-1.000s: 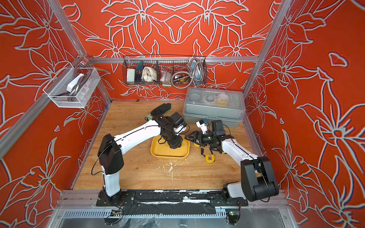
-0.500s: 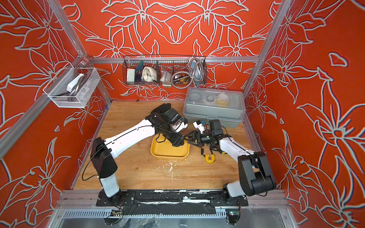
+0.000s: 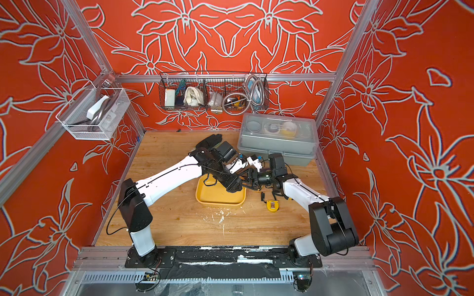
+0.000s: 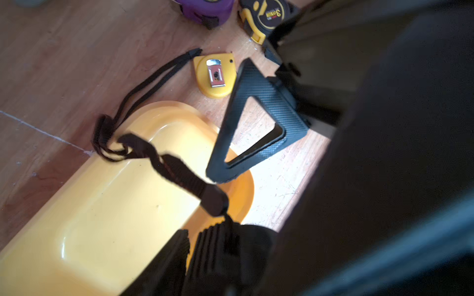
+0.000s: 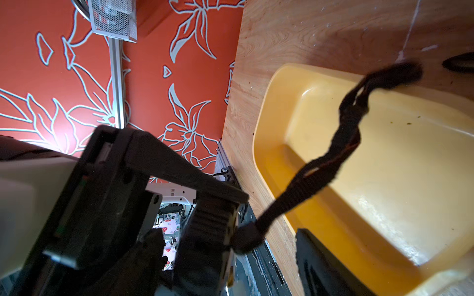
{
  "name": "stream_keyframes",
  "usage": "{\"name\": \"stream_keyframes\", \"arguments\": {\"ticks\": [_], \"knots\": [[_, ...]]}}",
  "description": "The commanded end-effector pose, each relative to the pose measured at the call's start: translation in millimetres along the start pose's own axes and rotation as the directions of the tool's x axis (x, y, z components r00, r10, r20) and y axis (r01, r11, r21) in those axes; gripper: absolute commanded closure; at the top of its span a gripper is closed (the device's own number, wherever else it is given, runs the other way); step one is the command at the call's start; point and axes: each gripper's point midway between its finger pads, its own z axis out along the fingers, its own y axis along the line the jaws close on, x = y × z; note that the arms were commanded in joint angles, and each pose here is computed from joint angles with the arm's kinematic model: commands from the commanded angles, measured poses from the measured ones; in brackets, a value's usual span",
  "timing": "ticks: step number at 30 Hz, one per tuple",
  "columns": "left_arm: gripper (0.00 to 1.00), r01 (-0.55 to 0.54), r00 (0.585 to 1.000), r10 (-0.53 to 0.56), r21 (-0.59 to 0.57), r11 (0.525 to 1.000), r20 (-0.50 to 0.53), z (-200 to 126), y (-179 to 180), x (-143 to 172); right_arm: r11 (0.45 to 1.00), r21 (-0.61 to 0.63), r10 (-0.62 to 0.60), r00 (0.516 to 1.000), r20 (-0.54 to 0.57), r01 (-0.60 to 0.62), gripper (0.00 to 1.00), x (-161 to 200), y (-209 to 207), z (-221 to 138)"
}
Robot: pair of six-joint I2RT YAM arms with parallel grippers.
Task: Take the tape measure out of the storage box
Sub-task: Place the tape measure at the center of the board.
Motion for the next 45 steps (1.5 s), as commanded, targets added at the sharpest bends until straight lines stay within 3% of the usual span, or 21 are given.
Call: {"name": "stream_keyframes", "arguments": {"ticks": [1,4,15,23,27,33,35,38,42,45], "knots": [[0.50,-0.046,0.997,0.045,0.011,0.999,0.064,-1.4,-7.8,-23.1,0.997,-0.067,-0.034,0.998,-0.045,0.031,0.21,9.3,23.4,1.6],[0.50,-0.047,0.996,0.046,0.009,0.999,0.082,0.5,-8.0,-28.4,0.997,-0.080,-0.029,0.997,-0.067,0.023,0.27,13.4,27.3,4.0],[0.50,-0.027,0.990,0.037,-0.081,0.996,0.133,0.1,6.3,-45.6,0.995,-0.097,0.006,0.992,-0.129,-0.018,0.63,25.8,25.8,12.7],[0.49,-0.024,0.993,0.042,-0.159,0.987,0.110,3.3,21.1,-40.2,0.995,-0.092,0.022,0.989,-0.145,-0.036,0.77,29.2,23.5,14.3],[0.44,-0.027,0.994,0.043,-0.158,0.987,0.099,6.9,21.6,-35.9,0.996,-0.072,0.044,0.989,-0.142,-0.055,0.78,28.8,14.4,16.9],[0.22,-0.013,0.997,0.026,-0.190,0.982,0.068,8.2,29.3,-25.7,0.994,-0.052,0.091,0.988,-0.123,-0.098,0.80,22.8,-2.3,23.3],[0.10,0.023,0.997,-0.007,-0.198,0.980,0.078,-5.5,35.3,-25.8,0.993,-0.042,0.109,0.987,-0.121,-0.114,0.80,22.8,-8.3,24.6],[0.02,0.095,0.986,-0.068,-0.182,0.979,0.149,-33.4,45.0,-27.6,0.993,-0.029,0.109,0.990,-0.093,-0.112,0.80,16.7,-12.2,22.3],[0.01,0.181,0.962,-0.133,-0.191,0.965,0.238,-63.4,62.8,-23.0,0.993,-0.028,0.118,0.993,-0.003,-0.118,0.81,-4.7,-12.6,2.2],[0.00,0.259,0.950,-0.207,-0.216,0.941,0.235,-65.0,84.9,-6.7,0.993,-0.019,0.120,0.989,0.088,-0.119,0.81,-17.1,-9.8,-28.1]]}}
